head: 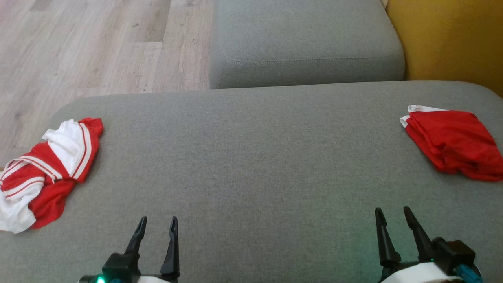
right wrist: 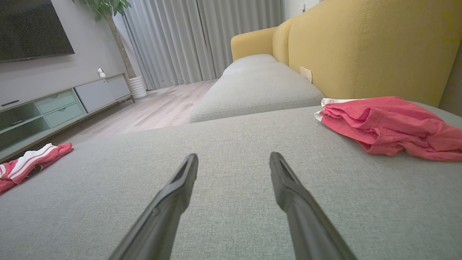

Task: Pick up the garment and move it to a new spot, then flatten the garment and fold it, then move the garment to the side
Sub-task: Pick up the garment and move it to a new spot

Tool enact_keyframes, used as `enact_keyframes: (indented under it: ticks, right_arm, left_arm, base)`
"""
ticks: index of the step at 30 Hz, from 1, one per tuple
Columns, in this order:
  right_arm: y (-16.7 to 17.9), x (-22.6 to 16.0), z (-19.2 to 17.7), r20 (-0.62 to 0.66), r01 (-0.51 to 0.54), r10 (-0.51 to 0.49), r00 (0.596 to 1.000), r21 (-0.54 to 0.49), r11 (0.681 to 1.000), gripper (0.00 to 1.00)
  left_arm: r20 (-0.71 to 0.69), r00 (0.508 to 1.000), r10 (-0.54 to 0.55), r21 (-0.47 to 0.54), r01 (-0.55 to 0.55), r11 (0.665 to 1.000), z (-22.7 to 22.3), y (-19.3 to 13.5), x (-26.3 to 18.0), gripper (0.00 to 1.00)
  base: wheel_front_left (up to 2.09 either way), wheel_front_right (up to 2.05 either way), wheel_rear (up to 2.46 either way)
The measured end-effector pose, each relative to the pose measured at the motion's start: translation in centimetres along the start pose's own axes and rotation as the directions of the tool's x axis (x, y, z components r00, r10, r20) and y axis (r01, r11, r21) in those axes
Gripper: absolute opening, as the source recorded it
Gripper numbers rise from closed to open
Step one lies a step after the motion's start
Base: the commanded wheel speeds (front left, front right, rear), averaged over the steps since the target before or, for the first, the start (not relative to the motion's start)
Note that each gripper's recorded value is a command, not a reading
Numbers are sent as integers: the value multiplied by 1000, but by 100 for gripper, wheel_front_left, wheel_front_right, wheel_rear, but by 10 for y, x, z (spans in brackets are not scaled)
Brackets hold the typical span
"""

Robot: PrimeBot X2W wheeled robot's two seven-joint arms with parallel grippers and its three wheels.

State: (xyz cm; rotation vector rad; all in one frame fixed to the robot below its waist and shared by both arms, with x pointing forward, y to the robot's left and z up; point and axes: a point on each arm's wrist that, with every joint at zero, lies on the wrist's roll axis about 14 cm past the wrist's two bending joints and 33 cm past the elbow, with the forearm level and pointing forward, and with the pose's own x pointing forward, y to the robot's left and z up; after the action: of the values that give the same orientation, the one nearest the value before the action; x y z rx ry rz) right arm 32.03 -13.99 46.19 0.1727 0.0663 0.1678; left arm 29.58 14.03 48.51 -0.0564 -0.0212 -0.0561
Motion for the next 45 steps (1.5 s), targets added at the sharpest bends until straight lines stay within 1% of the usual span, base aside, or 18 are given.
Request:
enact_keyframes:
  ticks: [12, 17, 22, 27, 31, 38, 45]
  right_arm:
    - [2, 3, 1, 0, -9, 9, 1000, -1, 1000, 100]
    - [15, 11, -1, -9, -54, 54, 998, -13, 998, 100]
    - [36, 21, -4, -25, -126, 125, 992, -19, 992, 100]
    - [62, 31, -8, -46, -208, 207, 977, -24, 978, 100]
    - [81, 38, -12, -64, -269, 267, 961, -25, 963, 100]
    - [108, 47, -18, -90, -352, 349, 933, -21, 936, 100]
    - [128, 54, -27, -118, -411, 407, 906, -15, 911, 100]
  left_arm:
    - [6, 1000, 15, 0, -15, 1000, 2, 4, 0, 100]
    - [8, 998, 56, -3, -56, 998, 2, 15, -6, 100]
    - [9, 991, 132, -5, -132, 991, 1, 35, -18, 100]
    - [14, 970, 241, 3, -241, 971, 1, 62, -34, 100]
    - [18, 946, 323, 3, -323, 946, 2, 83, -49, 100]
    - [15, 907, 421, 7, -421, 907, 1, 105, -72, 100]
    - [5, 863, 505, 14, -505, 863, -1, 124, -92, 100]
  base:
    - [0, 0, 0]
    - [0, 0, 0]
    - [0, 0, 0]
    - [0, 0, 0]
    - [0, 0, 0]
    - [0, 0, 0]
    - [0, 0, 0]
